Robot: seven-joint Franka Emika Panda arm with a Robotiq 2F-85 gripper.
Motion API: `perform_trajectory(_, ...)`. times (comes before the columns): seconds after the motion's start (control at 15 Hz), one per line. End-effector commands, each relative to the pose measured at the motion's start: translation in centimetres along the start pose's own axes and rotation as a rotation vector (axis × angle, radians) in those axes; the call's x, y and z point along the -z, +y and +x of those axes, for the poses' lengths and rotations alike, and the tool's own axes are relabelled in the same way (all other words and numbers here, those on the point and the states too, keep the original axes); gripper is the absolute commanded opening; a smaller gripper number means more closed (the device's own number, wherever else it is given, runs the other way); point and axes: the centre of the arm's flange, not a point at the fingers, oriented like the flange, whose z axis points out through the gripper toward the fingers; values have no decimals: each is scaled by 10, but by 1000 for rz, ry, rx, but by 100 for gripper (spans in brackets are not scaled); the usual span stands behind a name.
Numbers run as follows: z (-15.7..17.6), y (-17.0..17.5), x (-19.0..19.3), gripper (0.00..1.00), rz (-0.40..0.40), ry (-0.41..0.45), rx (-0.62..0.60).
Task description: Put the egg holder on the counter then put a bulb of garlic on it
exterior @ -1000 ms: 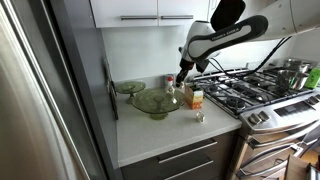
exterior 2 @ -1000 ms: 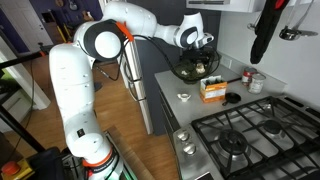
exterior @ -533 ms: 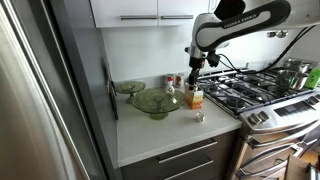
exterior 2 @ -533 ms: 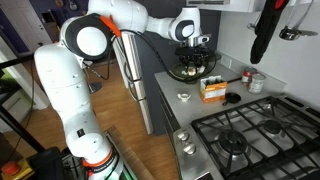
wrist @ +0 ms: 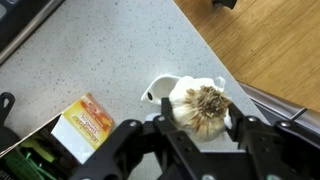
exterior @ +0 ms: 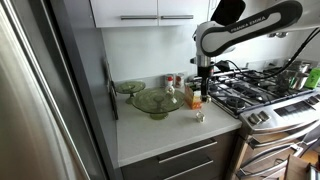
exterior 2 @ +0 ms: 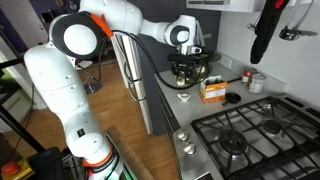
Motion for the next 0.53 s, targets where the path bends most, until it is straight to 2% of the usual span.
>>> perform_trajectory(0.0,-5,-3,-31,27,10,-5,6)
perform_trajectory(0.47,11,6,-61,27,-32,28,7)
